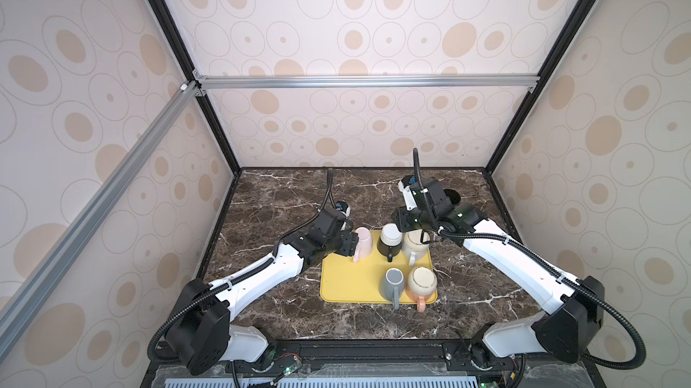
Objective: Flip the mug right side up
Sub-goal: 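Move the left gripper over the upside-down pale pink mug on the tray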
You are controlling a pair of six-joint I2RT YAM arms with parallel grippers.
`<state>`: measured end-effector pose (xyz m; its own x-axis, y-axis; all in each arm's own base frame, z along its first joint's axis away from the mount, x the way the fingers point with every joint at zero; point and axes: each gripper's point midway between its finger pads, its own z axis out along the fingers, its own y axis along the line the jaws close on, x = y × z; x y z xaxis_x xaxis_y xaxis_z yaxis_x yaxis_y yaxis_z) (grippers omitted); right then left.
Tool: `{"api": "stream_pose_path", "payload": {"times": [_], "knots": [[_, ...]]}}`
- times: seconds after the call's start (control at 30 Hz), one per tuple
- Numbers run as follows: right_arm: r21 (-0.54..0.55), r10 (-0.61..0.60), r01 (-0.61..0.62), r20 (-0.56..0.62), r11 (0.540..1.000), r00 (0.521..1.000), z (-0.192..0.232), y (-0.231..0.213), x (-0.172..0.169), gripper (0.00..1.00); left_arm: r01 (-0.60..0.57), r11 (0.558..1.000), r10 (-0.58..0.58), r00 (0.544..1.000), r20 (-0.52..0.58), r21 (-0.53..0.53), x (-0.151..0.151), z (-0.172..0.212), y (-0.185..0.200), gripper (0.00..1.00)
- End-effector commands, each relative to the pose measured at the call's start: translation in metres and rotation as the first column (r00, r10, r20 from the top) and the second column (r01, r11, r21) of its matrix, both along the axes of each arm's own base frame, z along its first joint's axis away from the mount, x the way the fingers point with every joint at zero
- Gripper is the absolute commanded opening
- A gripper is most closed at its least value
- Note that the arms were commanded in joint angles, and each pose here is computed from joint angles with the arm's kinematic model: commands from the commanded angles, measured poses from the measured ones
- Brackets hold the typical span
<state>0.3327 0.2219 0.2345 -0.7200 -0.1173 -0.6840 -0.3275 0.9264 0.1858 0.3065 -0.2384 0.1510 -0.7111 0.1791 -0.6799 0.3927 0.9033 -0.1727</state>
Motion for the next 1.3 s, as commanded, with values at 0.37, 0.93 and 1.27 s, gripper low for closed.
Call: {"api": "stream_pose_path", "payload": {"times": [0.37, 0.93, 1.27], "knots": [[0.001, -0.018, 0.018, 0.026, 1.0, 0.999, 0.004, -0.005, 0.004, 0.38, 0.083, 0.987, -0.074, 0.995, -0.073, 0.137, -0.014, -0.023, -0.021, 0.69], [-0.001, -0.033, 0.033, 0.017, 0.999, 0.999, -0.006, -0.012, 0.004, 0.38, 0.082, 0.979, -0.056, 0.988, -0.141, 0.187, -0.005, -0.054, -0.034, 0.52], [0.005, -0.05, 0.05, 0.024, 0.999, 0.998, -0.007, -0.018, 0.005, 0.38, 0.066, 0.968, -0.021, 0.983, -0.185, 0.242, -0.002, -0.071, -0.031, 0.41]]}}
